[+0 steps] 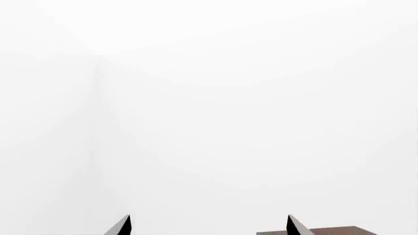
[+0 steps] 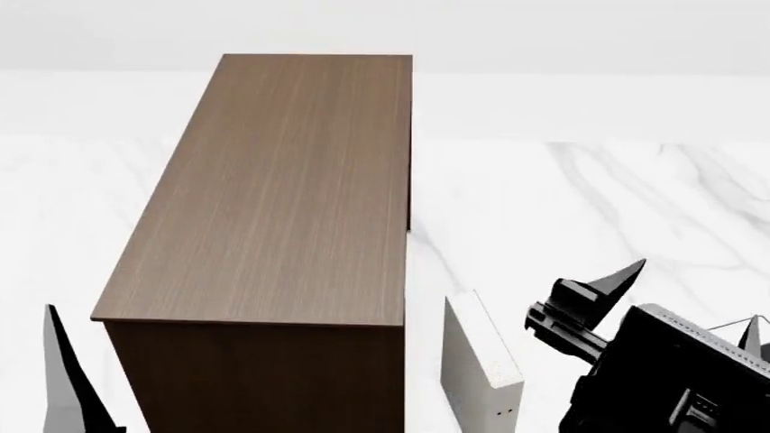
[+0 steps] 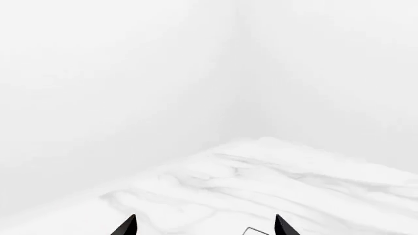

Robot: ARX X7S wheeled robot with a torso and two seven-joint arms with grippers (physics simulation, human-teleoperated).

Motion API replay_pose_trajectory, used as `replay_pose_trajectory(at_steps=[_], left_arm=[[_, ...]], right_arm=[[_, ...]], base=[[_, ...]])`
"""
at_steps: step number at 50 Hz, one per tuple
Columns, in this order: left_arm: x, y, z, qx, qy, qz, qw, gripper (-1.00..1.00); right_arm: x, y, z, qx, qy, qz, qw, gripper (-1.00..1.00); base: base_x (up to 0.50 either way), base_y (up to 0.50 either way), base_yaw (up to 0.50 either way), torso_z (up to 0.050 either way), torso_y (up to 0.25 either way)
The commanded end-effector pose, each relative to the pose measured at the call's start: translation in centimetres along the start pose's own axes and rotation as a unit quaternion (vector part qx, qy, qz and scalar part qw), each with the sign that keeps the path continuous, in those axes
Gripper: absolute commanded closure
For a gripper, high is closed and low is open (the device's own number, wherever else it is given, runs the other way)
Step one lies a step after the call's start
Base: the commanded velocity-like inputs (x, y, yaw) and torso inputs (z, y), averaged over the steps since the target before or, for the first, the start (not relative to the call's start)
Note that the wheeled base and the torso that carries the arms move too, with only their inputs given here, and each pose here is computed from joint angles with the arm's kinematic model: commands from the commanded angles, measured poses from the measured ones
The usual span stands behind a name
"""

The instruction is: Pick up the book in the middle and place it on the cabinet shelf.

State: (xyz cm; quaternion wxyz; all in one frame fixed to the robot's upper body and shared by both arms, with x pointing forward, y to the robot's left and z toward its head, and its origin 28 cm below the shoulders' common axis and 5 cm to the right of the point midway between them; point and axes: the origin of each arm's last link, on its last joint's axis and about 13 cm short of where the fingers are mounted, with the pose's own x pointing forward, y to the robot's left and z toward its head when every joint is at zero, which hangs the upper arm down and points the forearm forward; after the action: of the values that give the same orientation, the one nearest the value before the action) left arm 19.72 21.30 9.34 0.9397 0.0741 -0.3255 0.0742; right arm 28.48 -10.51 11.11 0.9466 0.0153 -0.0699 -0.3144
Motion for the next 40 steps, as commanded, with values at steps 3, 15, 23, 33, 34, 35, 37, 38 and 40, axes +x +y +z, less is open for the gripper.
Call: replay_pose_trajectory(at_steps=[3,15,23,33,34,35,37,38,40], left_arm=[[0.0,0.0,0.0,0.007,-0.004,-0.005,1.0,-1.0],[-0.1,0.0,-0.1,0.007,-0.003,-0.005,1.0,-1.0],[-0.1,0.0,-0.1,0.007,-0.002,-0.006,1.0,-1.0],[-0.1,0.0,-0.1,0.007,-0.001,-0.006,1.0,-1.0],[-0.1,-0.1,-0.1,0.007,0.0,-0.007,1.0,-1.0],[-0.1,-0.1,-0.1,0.007,0.0,-0.006,1.0,-1.0],[-0.1,-0.1,-0.2,0.007,0.0,-0.007,1.0,-1.0],[-0.1,-0.1,-0.2,0.007,0.0,-0.006,1.0,-1.0],[-0.1,-0.1,-0.2,0.007,0.0,-0.007,1.0,-1.0]], right_arm=[[0.8,1.2,1.8,0.023,0.067,-0.029,0.997,-1.0],[1.5,2.0,2.8,0.021,0.122,-0.045,0.991,-1.0],[1.8,2.3,3.5,0.041,0.176,-0.051,0.982,-1.0],[1.9,2.2,3.1,0.036,0.188,-0.074,0.979,-1.0],[1.9,2.2,3.1,0.035,0.191,-0.076,0.978,-1.0],[1.9,2.2,3.1,0.035,0.191,-0.077,0.978,-1.0],[1.9,2.3,3.0,0.035,0.193,-0.077,0.977,-1.0],[1.9,2.3,2.8,0.033,0.196,-0.076,0.977,-1.0],[1.9,2.4,2.5,0.029,0.202,-0.076,0.976,-1.0]], base=[[0.0,0.0,0.0,0.0,0.0],[0.0,0.0,0.0,0.0,0.0],[0.0,0.0,0.0,0.0,0.0],[0.0,0.0,0.0,0.0,0.0],[0.0,0.0,0.0,0.0,0.0],[0.0,0.0,0.0,0.0,0.0],[0.0,0.0,0.0,0.0,0.0],[0.0,0.0,0.0,0.0,0.0],[0.0,0.0,0.0,0.0,0.0]])
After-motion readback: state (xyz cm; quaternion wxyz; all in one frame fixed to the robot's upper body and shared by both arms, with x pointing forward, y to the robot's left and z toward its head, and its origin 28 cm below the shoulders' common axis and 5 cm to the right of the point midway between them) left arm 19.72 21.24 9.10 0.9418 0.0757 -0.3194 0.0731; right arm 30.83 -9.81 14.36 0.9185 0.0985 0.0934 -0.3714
